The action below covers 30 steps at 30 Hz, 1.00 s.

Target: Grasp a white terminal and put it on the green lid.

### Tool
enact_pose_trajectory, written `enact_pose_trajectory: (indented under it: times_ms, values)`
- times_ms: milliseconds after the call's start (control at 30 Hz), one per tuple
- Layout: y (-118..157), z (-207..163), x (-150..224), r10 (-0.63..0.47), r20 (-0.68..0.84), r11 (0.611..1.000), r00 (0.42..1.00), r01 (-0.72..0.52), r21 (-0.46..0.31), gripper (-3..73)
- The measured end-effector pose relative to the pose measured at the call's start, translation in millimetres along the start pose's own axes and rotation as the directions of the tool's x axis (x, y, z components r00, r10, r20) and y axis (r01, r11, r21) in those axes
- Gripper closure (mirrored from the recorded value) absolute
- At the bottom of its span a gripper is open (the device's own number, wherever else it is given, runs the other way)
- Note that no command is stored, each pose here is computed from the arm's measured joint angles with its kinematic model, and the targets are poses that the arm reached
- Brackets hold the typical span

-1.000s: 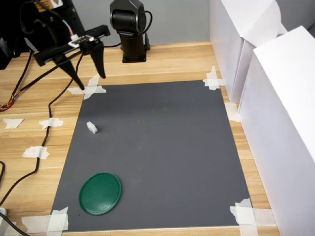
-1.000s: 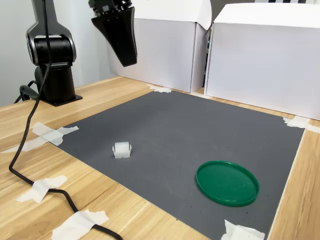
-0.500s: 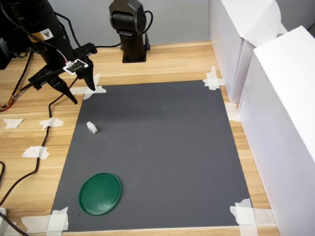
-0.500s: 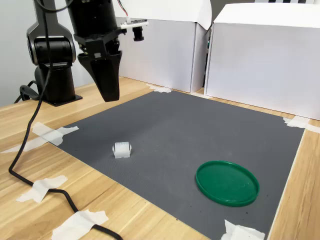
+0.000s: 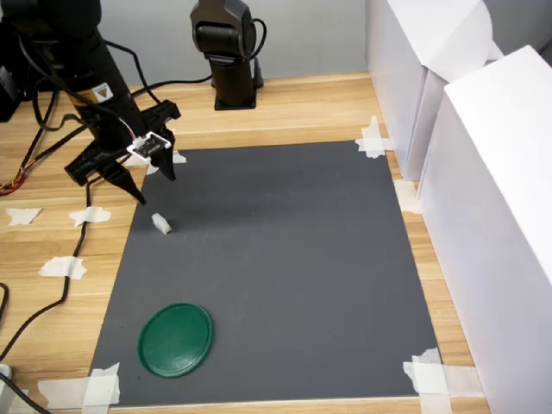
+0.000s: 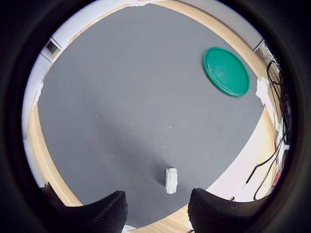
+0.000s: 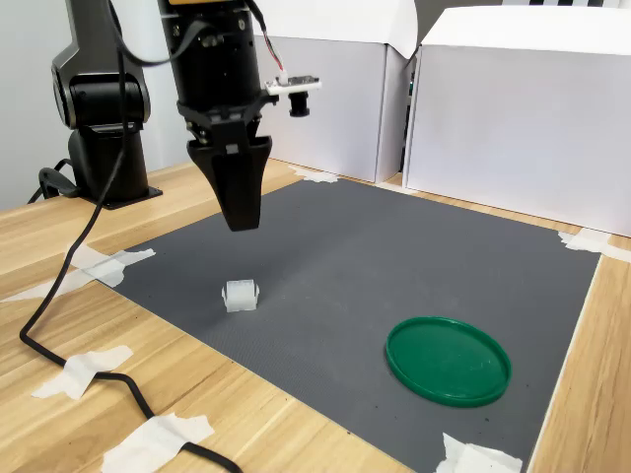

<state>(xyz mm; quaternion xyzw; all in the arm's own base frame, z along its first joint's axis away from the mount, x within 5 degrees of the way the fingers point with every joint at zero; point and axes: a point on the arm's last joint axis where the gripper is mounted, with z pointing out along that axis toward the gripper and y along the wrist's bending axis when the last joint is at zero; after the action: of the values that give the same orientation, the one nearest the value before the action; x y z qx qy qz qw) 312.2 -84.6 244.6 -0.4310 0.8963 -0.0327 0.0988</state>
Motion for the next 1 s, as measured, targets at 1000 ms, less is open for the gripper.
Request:
enact_pose_trajectory:
  times_ms: [1000]
  values:
    - [0.4, 59.0, 9.1, -0.082, -0.013, 0.994, 0.997, 0.082, 0.077, 15.5]
